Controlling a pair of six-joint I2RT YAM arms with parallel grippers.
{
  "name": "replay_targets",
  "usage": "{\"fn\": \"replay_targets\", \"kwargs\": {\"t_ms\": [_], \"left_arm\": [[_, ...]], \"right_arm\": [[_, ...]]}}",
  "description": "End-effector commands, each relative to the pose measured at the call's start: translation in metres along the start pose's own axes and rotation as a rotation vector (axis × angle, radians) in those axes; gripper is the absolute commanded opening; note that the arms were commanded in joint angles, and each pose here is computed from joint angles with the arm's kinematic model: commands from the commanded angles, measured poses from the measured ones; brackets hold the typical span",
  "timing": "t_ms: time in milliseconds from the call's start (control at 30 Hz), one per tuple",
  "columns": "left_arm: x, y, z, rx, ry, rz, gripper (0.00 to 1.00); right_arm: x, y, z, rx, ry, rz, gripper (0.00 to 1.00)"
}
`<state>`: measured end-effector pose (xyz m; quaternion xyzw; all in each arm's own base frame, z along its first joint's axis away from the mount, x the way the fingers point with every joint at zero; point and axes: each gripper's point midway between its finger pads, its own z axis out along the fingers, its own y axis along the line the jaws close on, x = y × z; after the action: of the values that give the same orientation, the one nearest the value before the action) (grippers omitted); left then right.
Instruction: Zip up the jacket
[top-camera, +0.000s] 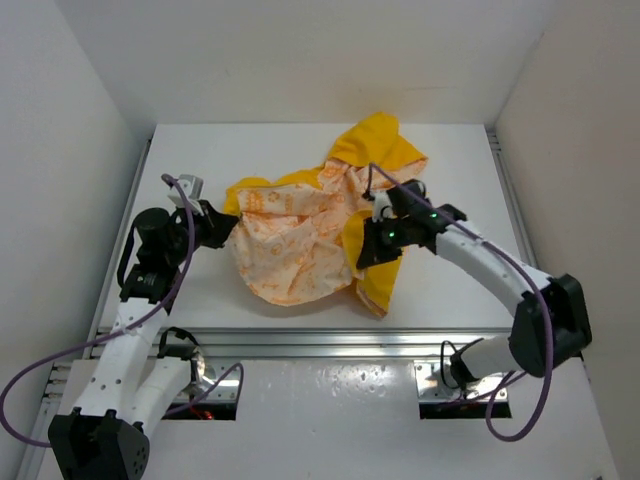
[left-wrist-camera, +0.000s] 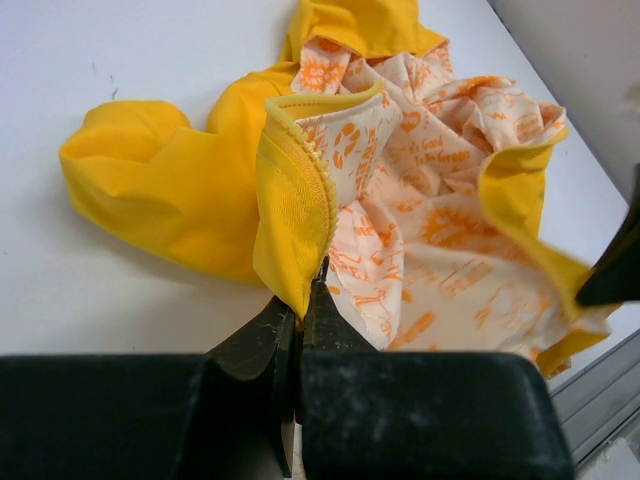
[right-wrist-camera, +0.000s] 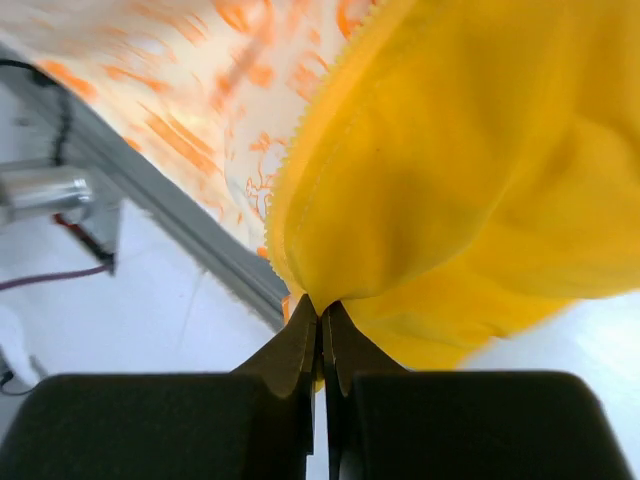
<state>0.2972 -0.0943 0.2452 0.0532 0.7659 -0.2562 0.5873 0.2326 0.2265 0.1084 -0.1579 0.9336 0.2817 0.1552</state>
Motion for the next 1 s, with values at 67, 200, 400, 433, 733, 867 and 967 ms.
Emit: {"fn": "replay_targets", "kwargs": {"t_ms": [67, 200, 400, 433, 733, 867, 967], "left_arm": [[0.002, 0.009, -0.001, -0.038, -0.005, 0.067, 0.00], [-0.008, 0.027, -0.001, -0.120, -0.001, 0.111, 0.00], [-0.023, 0.054, -0.009, -0.267, -0.008, 0.173, 0.00], [-0.024, 0.057, -0.010, -0.281, -0.008, 0.186, 0.00], [-0.025, 0.082, -0.018, -0.418, 0.002, 0.239, 0.00], [-0.028, 0.084, -0.020, -0.434, 0.004, 0.248, 0.00], [-0.027, 0.073, -0.017, -0.369, 0.002, 0.250, 0.00]], "right_arm": [[-0.012, 0.003, -0.055, -0.215, -0.057, -0.081, 0.00], [-0.015, -0.024, -0.076, -0.191, -0.117, -0.019, 0.00], [-0.025, -0.075, -0.124, -0.134, -0.247, 0.088, 0.00], [-0.024, -0.079, -0.128, -0.132, -0.248, 0.091, 0.00], [-0.055, -0.124, -0.189, -0.157, -0.451, 0.202, 0.00], [-0.066, -0.143, -0.205, -0.134, -0.514, 0.215, 0.00], [-0.075, -0.142, -0.215, -0.168, -0.548, 0.212, 0.00]]}}
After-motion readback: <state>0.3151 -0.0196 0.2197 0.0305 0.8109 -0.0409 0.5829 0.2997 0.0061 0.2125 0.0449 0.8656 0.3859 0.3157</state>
